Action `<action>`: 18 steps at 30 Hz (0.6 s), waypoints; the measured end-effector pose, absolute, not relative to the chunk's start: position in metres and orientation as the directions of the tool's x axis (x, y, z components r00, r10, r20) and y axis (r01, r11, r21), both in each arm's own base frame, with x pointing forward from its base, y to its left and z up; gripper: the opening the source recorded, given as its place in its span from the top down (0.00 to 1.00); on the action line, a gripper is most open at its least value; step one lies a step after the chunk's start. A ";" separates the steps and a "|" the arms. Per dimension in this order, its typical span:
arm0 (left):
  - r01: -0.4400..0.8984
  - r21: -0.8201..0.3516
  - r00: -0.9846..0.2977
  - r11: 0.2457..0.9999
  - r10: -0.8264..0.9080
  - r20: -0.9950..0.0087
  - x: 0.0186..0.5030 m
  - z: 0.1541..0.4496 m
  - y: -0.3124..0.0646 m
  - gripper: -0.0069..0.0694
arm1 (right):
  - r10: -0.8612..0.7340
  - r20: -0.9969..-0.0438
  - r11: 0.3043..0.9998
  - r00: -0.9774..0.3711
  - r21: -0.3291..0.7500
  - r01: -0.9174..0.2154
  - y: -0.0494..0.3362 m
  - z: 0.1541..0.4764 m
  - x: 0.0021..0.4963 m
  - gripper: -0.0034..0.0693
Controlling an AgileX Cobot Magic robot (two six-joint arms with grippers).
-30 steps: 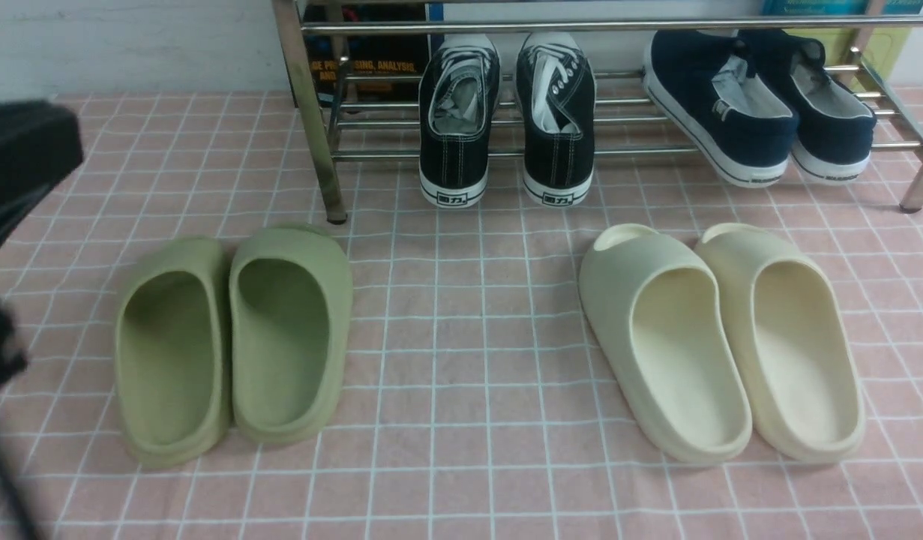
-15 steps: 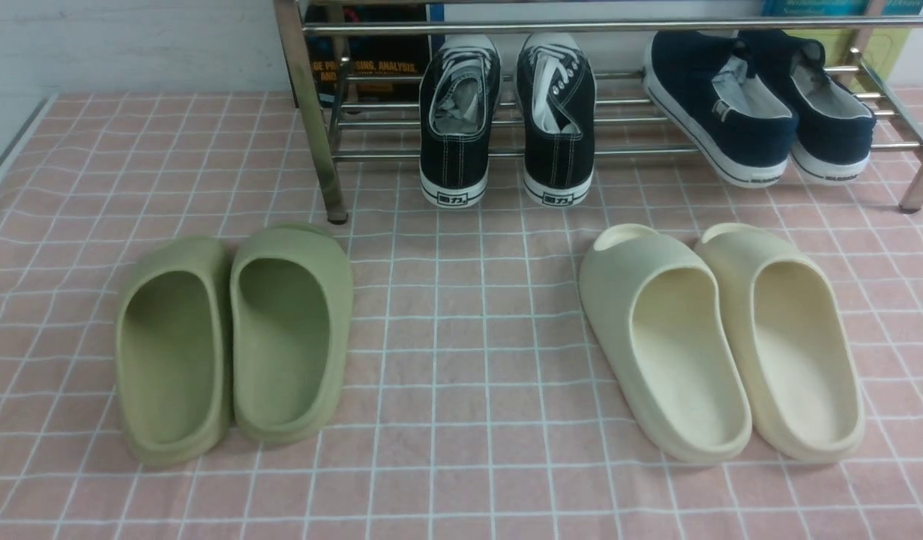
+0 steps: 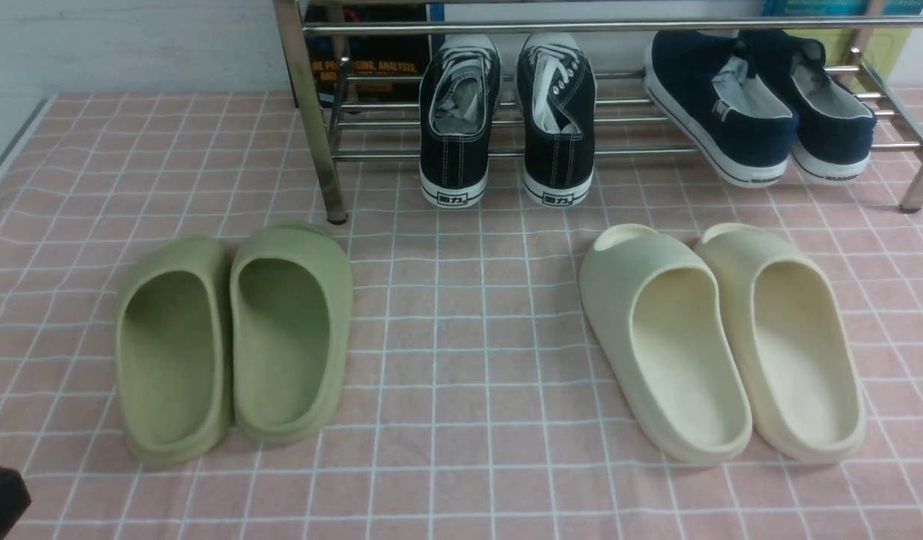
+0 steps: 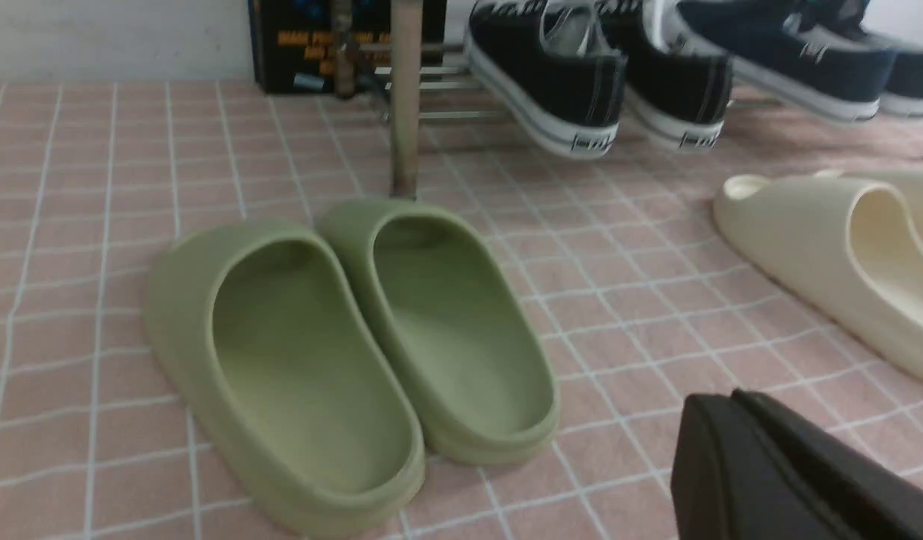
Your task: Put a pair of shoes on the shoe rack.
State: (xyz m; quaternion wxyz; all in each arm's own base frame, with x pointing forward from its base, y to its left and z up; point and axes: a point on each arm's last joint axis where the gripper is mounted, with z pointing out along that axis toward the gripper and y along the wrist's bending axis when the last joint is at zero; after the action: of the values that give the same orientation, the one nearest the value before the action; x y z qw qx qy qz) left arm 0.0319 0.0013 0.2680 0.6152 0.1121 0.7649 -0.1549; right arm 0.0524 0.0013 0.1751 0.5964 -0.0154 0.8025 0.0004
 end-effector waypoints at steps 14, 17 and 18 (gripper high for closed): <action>0.245 0.022 0.107 0.969 -0.005 -0.994 0.050 0.241 -0.012 0.89 | -0.024 -0.957 1.000 -0.288 -0.018 -0.025 0.001 0.175 0.052 0.62; 0.173 -0.053 0.095 0.983 -0.070 -0.993 0.056 0.213 -0.010 0.88 | -0.024 -0.957 1.000 -0.288 -0.018 -0.025 0.001 0.175 0.052 0.62; 0.162 -0.056 0.090 0.985 -0.071 -0.993 0.057 0.211 -0.009 0.88 | -0.024 -0.957 1.000 -0.288 -0.018 -0.025 0.001 0.175 0.052 0.62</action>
State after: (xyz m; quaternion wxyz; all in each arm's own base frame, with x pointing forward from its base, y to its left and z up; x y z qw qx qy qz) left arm 0.0566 -0.0092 0.2108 0.7376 0.0340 0.6697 -0.0792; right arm 0.0524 0.0013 0.1751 0.5964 -0.0154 0.8025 0.0004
